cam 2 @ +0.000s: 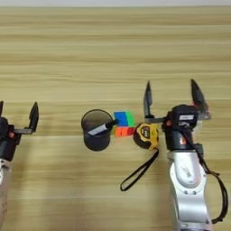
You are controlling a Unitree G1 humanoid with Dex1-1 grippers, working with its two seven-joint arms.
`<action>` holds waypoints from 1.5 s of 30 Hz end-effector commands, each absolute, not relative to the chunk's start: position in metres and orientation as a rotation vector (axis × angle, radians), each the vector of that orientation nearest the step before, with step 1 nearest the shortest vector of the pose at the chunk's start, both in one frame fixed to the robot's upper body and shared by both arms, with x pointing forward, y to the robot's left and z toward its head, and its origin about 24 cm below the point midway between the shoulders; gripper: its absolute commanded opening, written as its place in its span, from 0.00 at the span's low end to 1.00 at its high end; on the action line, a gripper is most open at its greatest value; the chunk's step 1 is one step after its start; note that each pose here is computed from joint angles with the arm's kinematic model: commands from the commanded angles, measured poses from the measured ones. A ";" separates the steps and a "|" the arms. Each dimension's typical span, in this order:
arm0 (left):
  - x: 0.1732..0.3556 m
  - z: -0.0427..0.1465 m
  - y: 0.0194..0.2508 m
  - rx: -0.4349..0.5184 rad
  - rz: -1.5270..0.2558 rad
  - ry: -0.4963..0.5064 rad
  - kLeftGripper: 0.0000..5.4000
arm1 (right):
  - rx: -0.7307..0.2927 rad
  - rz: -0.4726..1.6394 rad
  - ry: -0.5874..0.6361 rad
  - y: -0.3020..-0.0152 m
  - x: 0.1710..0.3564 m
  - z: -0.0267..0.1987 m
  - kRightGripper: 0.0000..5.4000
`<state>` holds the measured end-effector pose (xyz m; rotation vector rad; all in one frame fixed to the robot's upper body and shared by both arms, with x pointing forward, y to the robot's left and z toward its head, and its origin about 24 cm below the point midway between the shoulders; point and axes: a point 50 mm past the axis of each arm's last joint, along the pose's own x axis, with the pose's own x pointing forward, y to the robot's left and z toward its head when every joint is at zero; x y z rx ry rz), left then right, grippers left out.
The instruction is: Move the objects on the table
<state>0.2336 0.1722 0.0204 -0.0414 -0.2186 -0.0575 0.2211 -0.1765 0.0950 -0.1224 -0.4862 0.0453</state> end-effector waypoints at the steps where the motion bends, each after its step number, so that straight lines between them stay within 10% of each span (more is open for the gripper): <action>1: 0.235 0.020 0.173 -0.035 -0.051 -0.221 1.00 | -0.112 0.175 -0.472 -0.157 0.217 0.090 1.00; 18: 0.235 0.020 0.174 -0.037 -0.035 -0.221 1.00 | -0.065 0.546 -0.204 -0.111 0.210 0.030 1.00; 45: 0.234 0.020 0.173 -0.039 -0.042 -0.218 1.00 | -0.100 0.518 -0.128 -0.126 0.197 0.007 1.00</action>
